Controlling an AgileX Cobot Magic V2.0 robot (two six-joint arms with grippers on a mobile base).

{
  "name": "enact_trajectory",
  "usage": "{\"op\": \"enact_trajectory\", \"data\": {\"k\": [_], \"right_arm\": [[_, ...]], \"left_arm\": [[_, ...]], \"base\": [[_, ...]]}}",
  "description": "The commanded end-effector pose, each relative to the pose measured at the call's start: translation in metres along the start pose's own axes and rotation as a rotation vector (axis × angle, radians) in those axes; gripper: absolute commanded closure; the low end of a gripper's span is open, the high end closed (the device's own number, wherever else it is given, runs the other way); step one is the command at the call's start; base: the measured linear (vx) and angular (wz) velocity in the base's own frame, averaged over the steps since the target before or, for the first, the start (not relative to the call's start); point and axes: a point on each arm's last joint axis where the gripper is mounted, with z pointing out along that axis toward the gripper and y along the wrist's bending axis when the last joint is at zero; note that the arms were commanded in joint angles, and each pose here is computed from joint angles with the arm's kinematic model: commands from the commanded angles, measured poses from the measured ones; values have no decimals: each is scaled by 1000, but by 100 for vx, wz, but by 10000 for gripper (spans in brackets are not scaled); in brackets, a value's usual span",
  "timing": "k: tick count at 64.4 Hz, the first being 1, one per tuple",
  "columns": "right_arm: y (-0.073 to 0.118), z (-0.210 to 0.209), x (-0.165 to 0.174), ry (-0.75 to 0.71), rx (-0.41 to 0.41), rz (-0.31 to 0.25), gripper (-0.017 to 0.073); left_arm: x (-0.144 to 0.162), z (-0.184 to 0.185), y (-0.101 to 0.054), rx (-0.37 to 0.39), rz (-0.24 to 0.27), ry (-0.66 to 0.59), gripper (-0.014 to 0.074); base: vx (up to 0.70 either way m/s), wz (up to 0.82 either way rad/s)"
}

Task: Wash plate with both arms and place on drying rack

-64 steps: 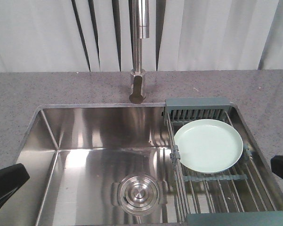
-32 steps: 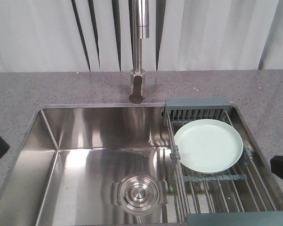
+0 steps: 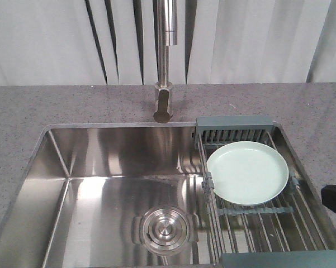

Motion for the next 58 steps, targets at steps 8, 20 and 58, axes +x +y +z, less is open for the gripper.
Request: {"op": "enact_trajectory", "data": {"k": [8,20,58], "right_arm": [[-1,-4,-11,-75,19,4,566],[-1,-4,-11,-75,19,4,566],[-1,-4,-11,-76,18,4,566]], "left_arm": [[26,-19,28,-320,-25,90,600],[58,-43,35,-418,-17,219,600],[57,-62,35,-487,148,256,600]], "base": [[0,0],[0,0],[0,0]]}}
